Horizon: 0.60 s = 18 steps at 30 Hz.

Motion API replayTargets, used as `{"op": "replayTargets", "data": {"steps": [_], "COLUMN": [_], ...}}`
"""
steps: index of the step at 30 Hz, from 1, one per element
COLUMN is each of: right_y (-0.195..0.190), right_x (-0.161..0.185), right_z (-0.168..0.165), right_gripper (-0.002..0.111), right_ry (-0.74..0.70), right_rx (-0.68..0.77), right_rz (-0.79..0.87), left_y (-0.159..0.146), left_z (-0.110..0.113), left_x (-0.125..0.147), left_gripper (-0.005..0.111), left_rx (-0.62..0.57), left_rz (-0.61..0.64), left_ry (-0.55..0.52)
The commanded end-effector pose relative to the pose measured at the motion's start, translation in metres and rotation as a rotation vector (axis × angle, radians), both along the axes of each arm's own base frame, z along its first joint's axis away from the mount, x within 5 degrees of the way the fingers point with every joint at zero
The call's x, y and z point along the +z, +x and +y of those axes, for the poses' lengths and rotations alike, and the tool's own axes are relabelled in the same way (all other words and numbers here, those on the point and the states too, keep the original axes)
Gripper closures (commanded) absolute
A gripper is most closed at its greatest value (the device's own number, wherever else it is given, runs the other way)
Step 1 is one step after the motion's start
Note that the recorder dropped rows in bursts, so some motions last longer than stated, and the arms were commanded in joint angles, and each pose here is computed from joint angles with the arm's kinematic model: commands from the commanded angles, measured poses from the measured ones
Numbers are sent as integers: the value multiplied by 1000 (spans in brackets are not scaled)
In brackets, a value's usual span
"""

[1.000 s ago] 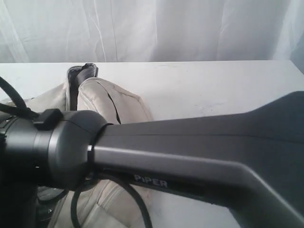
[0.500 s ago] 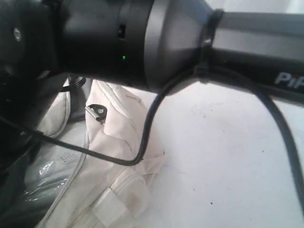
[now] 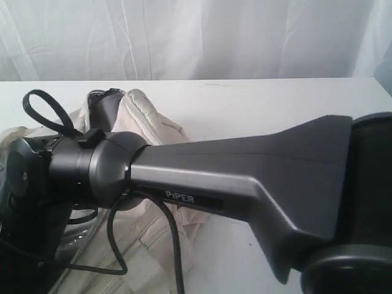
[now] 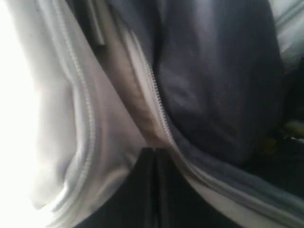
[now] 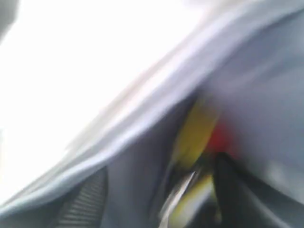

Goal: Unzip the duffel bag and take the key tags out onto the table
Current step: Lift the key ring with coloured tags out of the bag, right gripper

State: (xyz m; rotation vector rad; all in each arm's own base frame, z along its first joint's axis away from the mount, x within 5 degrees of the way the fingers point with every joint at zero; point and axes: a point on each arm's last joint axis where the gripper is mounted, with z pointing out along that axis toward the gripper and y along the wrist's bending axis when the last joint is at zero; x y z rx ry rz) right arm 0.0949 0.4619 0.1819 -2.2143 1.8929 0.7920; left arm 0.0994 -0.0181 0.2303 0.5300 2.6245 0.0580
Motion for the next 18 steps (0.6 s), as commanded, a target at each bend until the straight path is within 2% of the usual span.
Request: {"op": "replayTargets", "data": {"steps": [1,6,8,10,11,13,14,18], "right_y": [3,1,0,-2,-2,-2,-1,5], "right_x": [-56,-86,-94,-95,-90,-69,-59,20], "right_z": [5,2,-1,-5,-7,-10,-11,-23], "right_gripper": [46,51,59,78,93,108,108,108], "right_ry": [-110,-195,-234,-277,-292,-294,-288,-162], "right_rx": [-20,-12,0,20,30,48,51,46], "right_rz": [-80,-55,-40,-19,-9,1,5,-28], "left_y": [-2,-2,-2,-2,-2,-2,-2,-2], "left_z": [-2,-2,-2,-2,-2,-2,-2,-2], "left_x": [1,1,1,1,1,1,1,1], "left_gripper": [107,107,107,107,107,107,107,107], "left_rx": [24,24,24,25,25,25,25,25], "left_rz": [16,16,16,14,14,14,14,14], "left_ry": [-42,-42,-42,-43,-43,-43,-43,-43]}}
